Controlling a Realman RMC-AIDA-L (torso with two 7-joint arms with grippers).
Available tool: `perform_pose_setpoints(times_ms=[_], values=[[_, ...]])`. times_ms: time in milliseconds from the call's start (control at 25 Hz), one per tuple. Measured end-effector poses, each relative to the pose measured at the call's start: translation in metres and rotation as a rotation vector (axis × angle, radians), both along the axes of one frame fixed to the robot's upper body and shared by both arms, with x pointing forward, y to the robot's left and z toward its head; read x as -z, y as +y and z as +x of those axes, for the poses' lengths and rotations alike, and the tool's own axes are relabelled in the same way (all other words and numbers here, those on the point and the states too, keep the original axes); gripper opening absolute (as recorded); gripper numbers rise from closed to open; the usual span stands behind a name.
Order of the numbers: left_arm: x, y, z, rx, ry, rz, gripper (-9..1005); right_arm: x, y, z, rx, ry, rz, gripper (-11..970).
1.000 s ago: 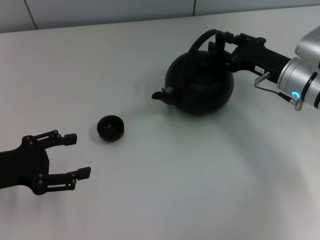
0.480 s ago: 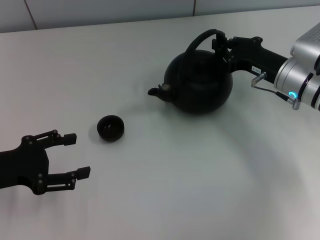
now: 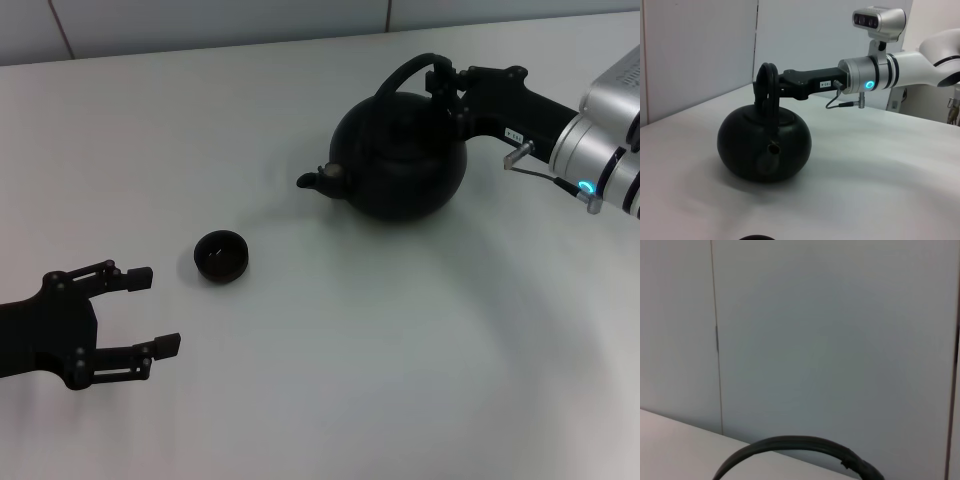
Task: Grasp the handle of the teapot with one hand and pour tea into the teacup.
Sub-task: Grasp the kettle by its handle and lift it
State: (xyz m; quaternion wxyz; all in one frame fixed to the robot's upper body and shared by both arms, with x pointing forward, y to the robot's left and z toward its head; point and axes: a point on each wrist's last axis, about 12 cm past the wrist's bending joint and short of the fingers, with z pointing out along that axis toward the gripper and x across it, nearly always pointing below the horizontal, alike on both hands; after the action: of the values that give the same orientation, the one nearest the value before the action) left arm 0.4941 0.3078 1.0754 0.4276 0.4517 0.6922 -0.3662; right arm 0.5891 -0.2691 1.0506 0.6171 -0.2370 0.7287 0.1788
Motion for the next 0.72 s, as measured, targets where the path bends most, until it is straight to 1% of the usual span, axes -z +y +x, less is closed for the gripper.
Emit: perform_pose_setpoints(times_ms=[360,720], values=[[0.0,0.0,0.0,0.0,-0.003,0.0,861,-0.004,0.006,0.004,-0.022,-0.022,-0.014,89],[0.001,0.001,-0.001,-0.001,-0.005,0.002,861,-0.011,0.026,0.012,-0.141,-0.04,-0.078,89]])
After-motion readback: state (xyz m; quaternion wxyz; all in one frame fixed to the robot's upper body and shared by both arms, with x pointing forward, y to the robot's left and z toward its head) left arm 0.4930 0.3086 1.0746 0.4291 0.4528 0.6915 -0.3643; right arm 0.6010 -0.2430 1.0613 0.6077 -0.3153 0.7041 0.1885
